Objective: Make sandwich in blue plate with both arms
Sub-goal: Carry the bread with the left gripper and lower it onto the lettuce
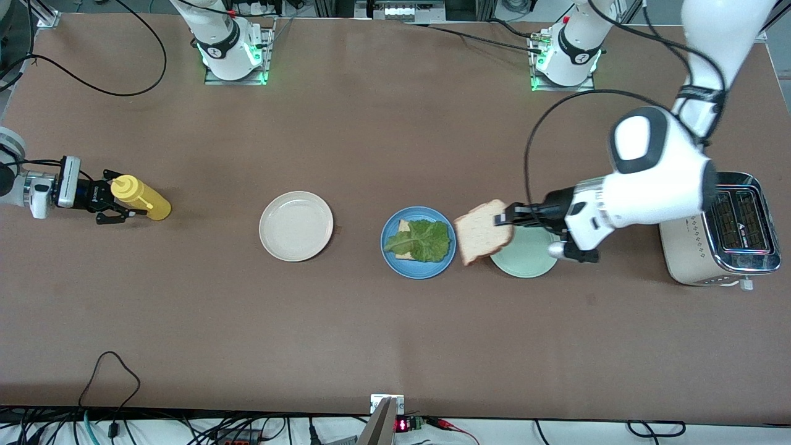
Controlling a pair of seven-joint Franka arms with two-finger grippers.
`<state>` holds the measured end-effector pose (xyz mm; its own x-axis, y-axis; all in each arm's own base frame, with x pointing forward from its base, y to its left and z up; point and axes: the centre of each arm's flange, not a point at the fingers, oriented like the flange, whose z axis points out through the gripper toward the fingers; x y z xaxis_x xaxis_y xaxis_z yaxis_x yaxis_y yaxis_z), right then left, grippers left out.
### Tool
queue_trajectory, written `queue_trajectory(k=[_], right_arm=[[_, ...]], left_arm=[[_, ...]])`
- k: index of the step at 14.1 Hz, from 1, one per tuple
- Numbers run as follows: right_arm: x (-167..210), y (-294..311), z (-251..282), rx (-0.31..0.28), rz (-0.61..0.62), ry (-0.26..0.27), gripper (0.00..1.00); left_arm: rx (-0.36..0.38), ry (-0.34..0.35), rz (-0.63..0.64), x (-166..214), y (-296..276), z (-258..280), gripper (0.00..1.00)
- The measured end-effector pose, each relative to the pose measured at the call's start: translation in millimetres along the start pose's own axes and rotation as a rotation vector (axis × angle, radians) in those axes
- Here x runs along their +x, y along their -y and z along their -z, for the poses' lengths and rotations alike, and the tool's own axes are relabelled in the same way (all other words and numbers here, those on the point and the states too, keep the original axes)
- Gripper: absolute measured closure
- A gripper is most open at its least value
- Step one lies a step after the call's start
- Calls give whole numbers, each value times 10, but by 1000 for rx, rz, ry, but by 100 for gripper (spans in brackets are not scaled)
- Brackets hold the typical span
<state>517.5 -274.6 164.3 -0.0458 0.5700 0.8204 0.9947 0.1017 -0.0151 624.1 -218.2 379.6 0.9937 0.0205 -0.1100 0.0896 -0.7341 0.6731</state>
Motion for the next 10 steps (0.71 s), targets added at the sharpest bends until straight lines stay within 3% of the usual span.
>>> queue_trajectory(k=[3, 10], right_arm=[[40, -92, 123, -7, 20, -2, 0], [205, -238, 683, -27, 47, 48, 0]], left_arm=[[-57, 12, 27, -36, -72, -668, 90], [-79, 102, 66, -109, 118, -1283, 90]])
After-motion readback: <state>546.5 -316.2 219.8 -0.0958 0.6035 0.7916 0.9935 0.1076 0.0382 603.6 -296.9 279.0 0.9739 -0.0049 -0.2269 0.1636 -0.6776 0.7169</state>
